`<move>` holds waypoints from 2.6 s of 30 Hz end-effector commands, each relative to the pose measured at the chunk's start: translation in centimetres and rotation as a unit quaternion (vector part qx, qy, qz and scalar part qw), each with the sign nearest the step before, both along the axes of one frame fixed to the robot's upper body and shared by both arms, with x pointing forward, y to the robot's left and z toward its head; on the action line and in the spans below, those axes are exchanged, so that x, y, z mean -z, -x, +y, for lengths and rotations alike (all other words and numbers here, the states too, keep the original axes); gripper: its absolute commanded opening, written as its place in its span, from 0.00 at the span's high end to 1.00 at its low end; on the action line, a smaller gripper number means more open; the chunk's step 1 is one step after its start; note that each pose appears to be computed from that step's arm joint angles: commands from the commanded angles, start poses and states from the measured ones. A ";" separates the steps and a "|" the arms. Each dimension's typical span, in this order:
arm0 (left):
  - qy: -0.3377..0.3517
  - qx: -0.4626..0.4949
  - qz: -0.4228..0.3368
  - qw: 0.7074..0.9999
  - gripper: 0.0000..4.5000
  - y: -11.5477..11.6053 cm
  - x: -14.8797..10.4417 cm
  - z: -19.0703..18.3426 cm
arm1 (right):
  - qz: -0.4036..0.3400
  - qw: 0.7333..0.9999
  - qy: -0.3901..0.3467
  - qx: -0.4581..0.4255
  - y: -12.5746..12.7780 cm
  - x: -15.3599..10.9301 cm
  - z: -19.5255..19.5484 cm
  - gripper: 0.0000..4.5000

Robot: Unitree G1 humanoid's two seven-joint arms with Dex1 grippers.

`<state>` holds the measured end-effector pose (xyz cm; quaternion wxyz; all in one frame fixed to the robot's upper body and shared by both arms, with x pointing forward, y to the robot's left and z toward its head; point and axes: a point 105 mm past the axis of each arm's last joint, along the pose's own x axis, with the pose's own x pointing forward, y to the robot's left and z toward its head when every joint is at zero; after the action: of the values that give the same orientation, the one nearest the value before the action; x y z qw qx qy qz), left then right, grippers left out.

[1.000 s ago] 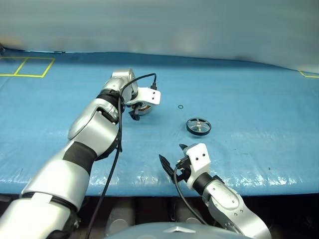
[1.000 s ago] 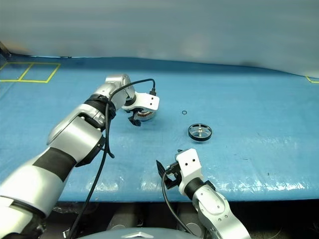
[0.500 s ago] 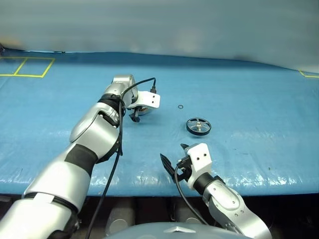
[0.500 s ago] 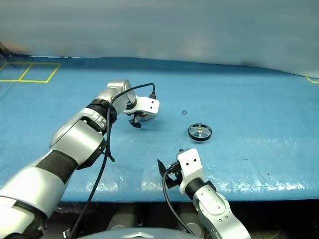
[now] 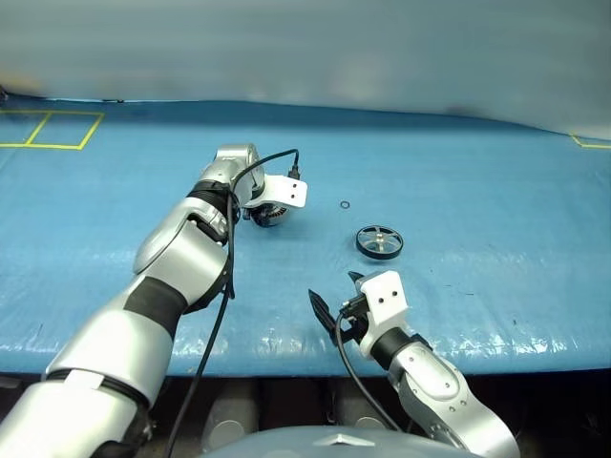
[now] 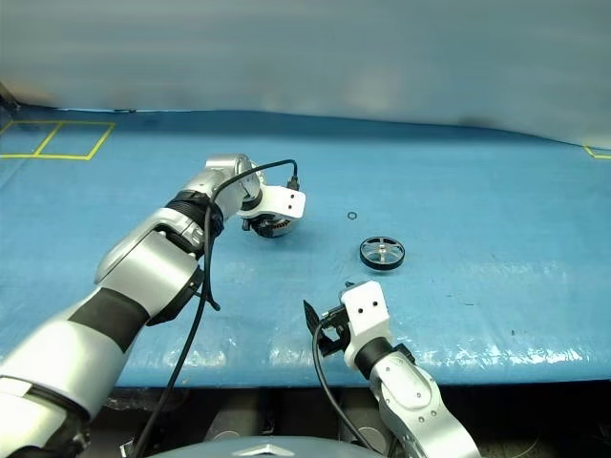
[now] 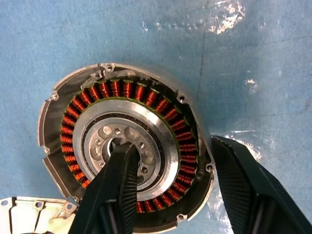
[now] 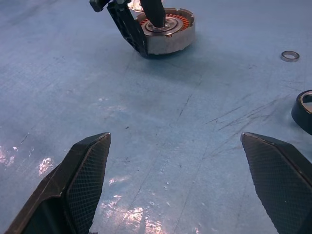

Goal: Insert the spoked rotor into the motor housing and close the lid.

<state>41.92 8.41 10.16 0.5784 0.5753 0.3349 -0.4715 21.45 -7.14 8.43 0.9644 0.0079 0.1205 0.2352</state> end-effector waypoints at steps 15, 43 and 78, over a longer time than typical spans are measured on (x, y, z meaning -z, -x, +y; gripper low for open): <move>-0.014 0.221 0.080 0.972 0.55 4.5 4.0 1.3 | -0.051 0.999 -0.014 -0.009 -2.3 -2.2 -0.1 0.00; 0.014 0.409 0.080 0.909 0.55 12.1 5.7 -0.2 | -0.044 0.999 -0.007 -0.015 -2.4 -1.6 -0.4 0.00; 0.034 0.462 -0.007 0.886 0.01 12.9 -1.9 -3.1 | -0.047 0.999 -0.002 -0.026 -3.0 -1.6 -0.4 0.00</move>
<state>29.04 5.46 10.29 0.3100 0.6408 0.0315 -0.7016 24.36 -7.41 8.88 0.9613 -0.0060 0.0985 0.2571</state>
